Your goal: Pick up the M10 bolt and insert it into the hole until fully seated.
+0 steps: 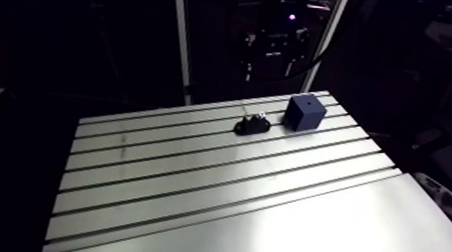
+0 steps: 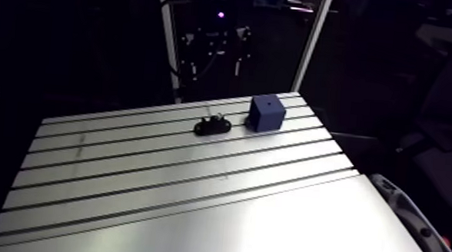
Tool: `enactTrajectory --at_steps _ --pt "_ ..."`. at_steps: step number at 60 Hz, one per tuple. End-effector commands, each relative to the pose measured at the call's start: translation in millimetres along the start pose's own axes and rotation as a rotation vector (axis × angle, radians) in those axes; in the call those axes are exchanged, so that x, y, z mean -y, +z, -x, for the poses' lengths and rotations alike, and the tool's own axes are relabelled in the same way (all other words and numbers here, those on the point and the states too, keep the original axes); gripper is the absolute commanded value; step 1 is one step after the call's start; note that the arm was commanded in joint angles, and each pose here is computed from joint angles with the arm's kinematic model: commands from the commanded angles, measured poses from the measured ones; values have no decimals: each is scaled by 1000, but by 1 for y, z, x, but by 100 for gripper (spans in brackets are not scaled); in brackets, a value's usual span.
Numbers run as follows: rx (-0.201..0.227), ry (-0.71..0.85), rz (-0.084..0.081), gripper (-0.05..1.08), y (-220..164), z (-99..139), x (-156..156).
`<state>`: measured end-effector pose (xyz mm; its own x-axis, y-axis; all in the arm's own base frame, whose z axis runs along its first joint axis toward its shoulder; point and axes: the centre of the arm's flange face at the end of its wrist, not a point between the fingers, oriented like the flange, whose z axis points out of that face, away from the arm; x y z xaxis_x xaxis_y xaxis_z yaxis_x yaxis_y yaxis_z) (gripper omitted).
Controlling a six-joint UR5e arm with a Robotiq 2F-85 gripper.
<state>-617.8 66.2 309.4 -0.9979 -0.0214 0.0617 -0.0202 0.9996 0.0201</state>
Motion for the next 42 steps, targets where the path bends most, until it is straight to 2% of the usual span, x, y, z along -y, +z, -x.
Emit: enactTrajectory --at_steps 1,19,30,36,42 --pt "22 8 -8 1 22 1 -4" --pt "33 8 -12 2 39 -3 -5" --pt "47 29 -10 12 48 -4 -3" --pt "59 51 -10 22 53 -1 -1" --pt "64 70 -11 28 56 -1 -1"
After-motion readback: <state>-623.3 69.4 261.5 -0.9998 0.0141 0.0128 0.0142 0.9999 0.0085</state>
